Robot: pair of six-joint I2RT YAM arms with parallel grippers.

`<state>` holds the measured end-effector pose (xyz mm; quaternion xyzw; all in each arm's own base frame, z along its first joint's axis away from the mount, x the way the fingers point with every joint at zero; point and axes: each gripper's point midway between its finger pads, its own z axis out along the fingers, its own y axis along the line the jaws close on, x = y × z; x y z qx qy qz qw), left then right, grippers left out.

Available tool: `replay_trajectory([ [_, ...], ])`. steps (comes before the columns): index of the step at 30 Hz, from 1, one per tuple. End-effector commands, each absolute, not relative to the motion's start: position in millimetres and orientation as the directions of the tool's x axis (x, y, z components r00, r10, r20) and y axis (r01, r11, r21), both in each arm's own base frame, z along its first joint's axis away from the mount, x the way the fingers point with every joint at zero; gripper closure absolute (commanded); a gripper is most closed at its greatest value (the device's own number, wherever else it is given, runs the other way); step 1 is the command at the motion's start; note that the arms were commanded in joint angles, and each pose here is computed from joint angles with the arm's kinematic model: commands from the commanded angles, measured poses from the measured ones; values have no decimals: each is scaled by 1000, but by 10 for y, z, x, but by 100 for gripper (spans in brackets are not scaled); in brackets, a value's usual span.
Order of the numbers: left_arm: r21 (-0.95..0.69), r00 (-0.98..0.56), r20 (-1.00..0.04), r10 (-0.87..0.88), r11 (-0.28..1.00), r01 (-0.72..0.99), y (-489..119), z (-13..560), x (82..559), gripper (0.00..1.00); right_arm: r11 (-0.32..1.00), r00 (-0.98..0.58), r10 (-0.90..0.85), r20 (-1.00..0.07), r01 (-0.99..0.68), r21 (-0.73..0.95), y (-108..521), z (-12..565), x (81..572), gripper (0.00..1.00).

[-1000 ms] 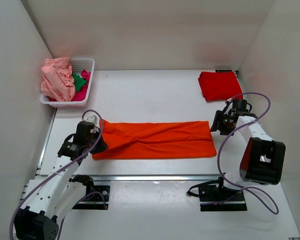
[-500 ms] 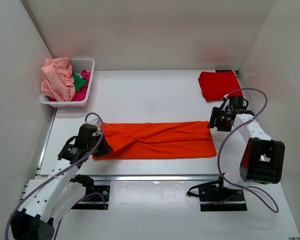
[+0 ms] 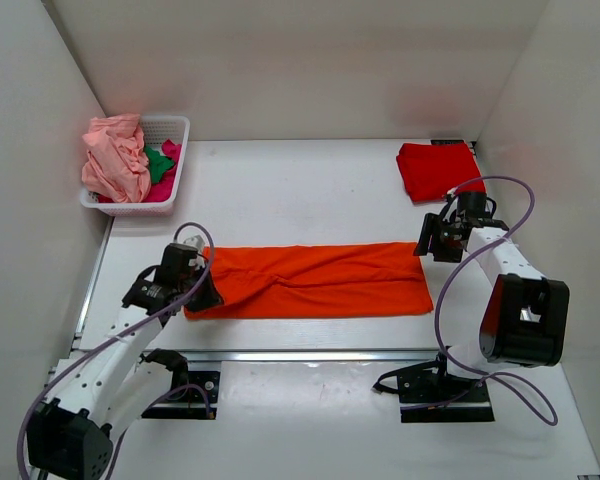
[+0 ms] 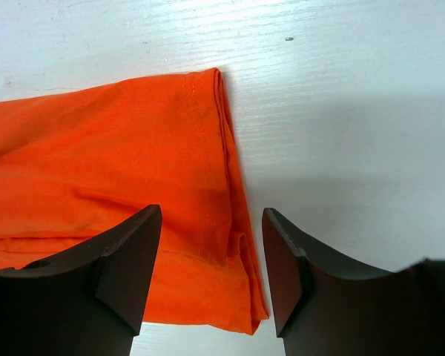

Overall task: Fold and stack the t-shirts
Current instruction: Fold the other side of the tshirt into a rectangle

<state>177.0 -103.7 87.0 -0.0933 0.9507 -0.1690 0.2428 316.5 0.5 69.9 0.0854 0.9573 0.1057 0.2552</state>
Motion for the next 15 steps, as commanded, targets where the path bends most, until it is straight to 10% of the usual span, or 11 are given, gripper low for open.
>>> replay_trajectory([
  [1,-363,-770,-560,-305,926,-103,-887,1136,2140,100,964,-839,202,-505,80,253,40,767,3290,46],
  [15,-125,-712,-645,-276,958,-258,-470,885,2810,100,972,-831,167,-530,49,229,36,832,3375,46],
])
